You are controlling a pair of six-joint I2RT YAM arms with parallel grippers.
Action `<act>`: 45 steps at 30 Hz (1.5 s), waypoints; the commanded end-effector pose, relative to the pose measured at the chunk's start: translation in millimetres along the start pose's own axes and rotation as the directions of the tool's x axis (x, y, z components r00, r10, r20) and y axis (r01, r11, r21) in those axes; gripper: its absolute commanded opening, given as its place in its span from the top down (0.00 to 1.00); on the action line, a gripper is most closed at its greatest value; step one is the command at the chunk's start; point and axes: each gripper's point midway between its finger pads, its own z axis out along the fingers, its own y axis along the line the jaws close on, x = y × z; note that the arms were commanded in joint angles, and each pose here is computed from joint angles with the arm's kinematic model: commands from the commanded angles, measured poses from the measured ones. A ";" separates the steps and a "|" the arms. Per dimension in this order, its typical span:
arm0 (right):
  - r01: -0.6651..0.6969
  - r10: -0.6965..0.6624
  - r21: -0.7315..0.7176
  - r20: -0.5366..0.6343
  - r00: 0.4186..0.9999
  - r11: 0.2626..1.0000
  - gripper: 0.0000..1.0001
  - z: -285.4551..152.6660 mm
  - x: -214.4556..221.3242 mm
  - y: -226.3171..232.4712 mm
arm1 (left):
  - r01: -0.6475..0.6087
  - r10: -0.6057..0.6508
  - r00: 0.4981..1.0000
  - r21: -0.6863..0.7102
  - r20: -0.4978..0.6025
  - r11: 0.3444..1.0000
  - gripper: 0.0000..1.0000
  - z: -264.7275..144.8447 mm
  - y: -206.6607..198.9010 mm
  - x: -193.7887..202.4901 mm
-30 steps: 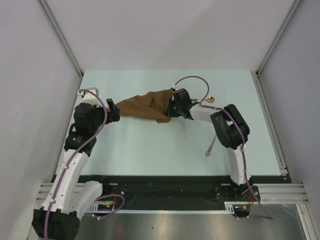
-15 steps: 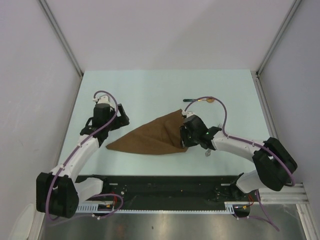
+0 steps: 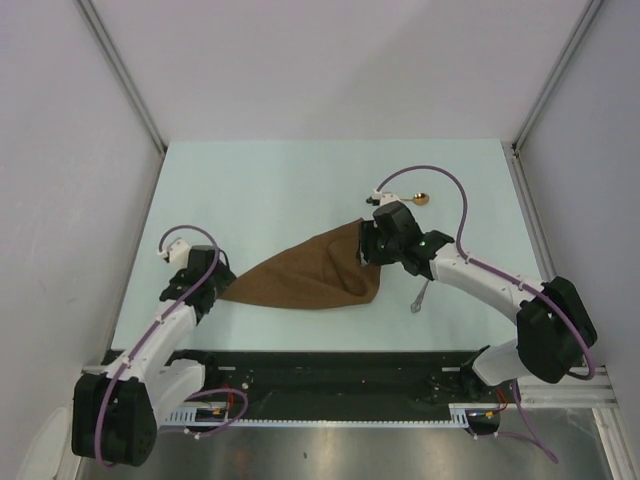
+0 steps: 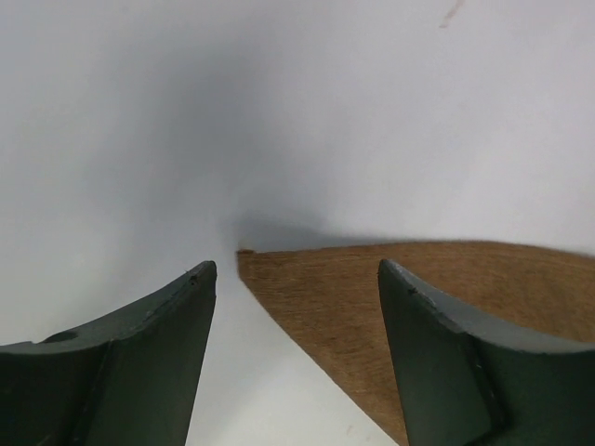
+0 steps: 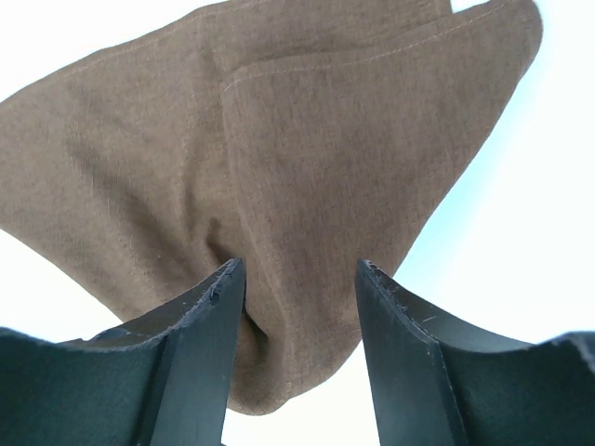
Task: Fold the napkin, place the utensils inside, and roll it up
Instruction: Flatten the napkin out
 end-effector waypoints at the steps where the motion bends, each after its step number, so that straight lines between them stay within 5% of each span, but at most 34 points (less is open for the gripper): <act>1: -0.010 0.011 -0.013 0.029 1.000 1.000 0.43 -8.0 -15.4 -3.4 | 0.151 -0.153 0.988 -0.077 -0.008 0.985 0.30 14.1 24.5 6.2; 14: -0.054 0.055 -0.011 0.026 0.998 0.998 0.43 -6.0 -10.7 -21.5 | 0.195 -0.193 0.971 0.001 -0.143 0.981 0.58 33.0 13.6 35.2; 17: -0.057 0.057 -0.003 0.037 0.998 0.998 0.42 0.0 -18.9 -27.1 | 0.196 -0.190 0.967 0.018 -0.168 0.980 0.80 33.6 10.9 41.3; 18: -0.053 0.052 0.008 0.023 0.998 0.999 0.42 6.6 -18.0 -30.7 | 0.198 -0.191 0.967 0.025 -0.170 0.980 0.97 33.4 9.1 40.8; 19: -0.060 0.060 0.016 0.040 0.997 0.998 0.42 9.6 -30.3 -34.5 | 0.196 -0.188 0.967 0.033 -0.174 0.980 1.00 32.6 7.4 40.4; 33: 0.046 -0.048 0.079 0.025 0.999 0.996 0.46 130.5 -98.8 -64.1 | 0.184 -0.173 0.979 0.102 -0.104 0.978 1.00 15.3 -5.1 11.0; 45: 0.120 -0.112 0.108 -0.079 0.991 0.987 0.52 173.7 -76.2 -70.5 | 0.170 -0.164 0.984 0.109 -0.065 0.979 1.00 5.3 0.7 4.7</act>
